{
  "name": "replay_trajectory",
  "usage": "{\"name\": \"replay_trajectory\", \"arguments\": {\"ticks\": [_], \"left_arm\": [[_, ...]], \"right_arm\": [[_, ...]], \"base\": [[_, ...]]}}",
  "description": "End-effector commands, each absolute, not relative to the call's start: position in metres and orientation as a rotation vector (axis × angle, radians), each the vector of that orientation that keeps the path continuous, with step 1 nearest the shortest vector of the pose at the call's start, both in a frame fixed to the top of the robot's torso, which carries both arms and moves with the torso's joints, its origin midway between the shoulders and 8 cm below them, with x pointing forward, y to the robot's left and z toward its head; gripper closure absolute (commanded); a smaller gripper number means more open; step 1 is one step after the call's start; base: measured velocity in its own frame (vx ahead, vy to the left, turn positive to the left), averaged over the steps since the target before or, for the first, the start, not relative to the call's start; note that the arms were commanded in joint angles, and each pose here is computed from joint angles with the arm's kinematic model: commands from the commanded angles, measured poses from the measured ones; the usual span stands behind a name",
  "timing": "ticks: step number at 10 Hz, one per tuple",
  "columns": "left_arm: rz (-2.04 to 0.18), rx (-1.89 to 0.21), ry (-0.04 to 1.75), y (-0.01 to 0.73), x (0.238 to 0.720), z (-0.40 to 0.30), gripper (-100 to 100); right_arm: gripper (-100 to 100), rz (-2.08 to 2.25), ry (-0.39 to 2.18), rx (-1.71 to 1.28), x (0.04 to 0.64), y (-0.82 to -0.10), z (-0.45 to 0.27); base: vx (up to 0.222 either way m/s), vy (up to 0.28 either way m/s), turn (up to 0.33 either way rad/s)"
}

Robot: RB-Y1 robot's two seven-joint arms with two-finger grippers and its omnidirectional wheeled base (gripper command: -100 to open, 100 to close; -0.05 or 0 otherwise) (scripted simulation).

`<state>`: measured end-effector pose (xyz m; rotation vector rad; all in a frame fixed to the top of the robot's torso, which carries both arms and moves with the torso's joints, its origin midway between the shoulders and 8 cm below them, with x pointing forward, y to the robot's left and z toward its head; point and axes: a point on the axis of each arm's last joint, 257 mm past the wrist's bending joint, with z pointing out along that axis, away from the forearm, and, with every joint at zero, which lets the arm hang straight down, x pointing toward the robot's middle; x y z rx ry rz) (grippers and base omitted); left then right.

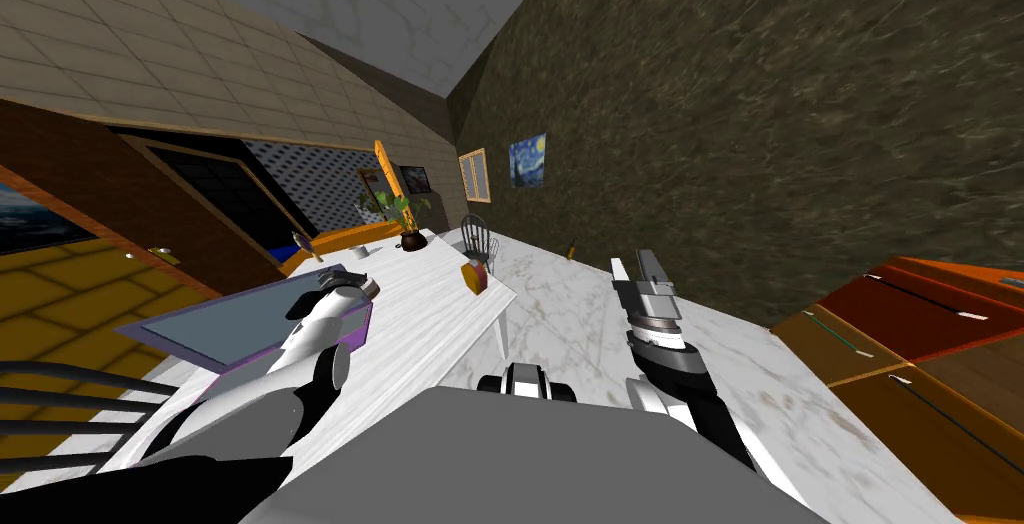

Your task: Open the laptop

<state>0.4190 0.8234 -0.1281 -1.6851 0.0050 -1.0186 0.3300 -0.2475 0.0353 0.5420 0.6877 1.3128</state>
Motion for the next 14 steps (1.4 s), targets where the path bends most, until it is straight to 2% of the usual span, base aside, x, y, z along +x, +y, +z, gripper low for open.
{"name": "replay_trajectory", "arguments": {"ticks": [1,3,4,6,8,9,11,13,14], "left_arm": [[-1.056,-1.692,0.088,0.793,0.465,-0.127,-100],[-1.055,-1.693,0.102,0.790,0.467,-0.128,-100],[-1.070,-1.695,0.111,0.780,0.485,-0.126,-100],[-1.104,-1.669,0.026,0.792,0.477,-0.106,-100],[-1.082,-1.690,0.152,0.768,0.500,-0.122,-100],[-1.083,-1.690,0.142,0.770,0.498,-0.121,-100],[-1.104,-1.684,0.197,0.747,0.529,-0.115,-100],[-1.101,-1.683,0.201,0.747,0.529,-0.115,-100],[-1.103,-1.678,0.210,0.739,0.542,-0.110,-100]], "right_arm": [[0,1.313,0.688,0.542,0.330,-0.248,0.035],[0,1.313,0.688,0.542,0.330,-0.247,0.035],[0,1.313,0.688,0.542,0.330,-0.247,0.035],[0,1.313,0.688,0.542,0.330,-0.248,0.035],[0,1.313,0.688,0.542,0.330,-0.247,0.035],[0,1.313,0.688,0.542,0.330,-0.247,0.035],[0,1.313,0.688,0.542,0.330,-0.248,0.035],[0,1.313,0.688,0.542,0.330,-0.247,0.035],[0,1.313,0.688,0.542,0.330,-0.247,0.035]], "base": [[0.040,-0.001,0.240],[0.010,-0.001,-0.004],[0.027,0.007,0.317],[0.031,-0.011,0.159],[0.004,0.003,-0.027],[-0.004,0.003,0.012],[0.033,-0.003,0.305],[0.013,-0.004,0.001],[0.033,-0.002,0.361]]}}
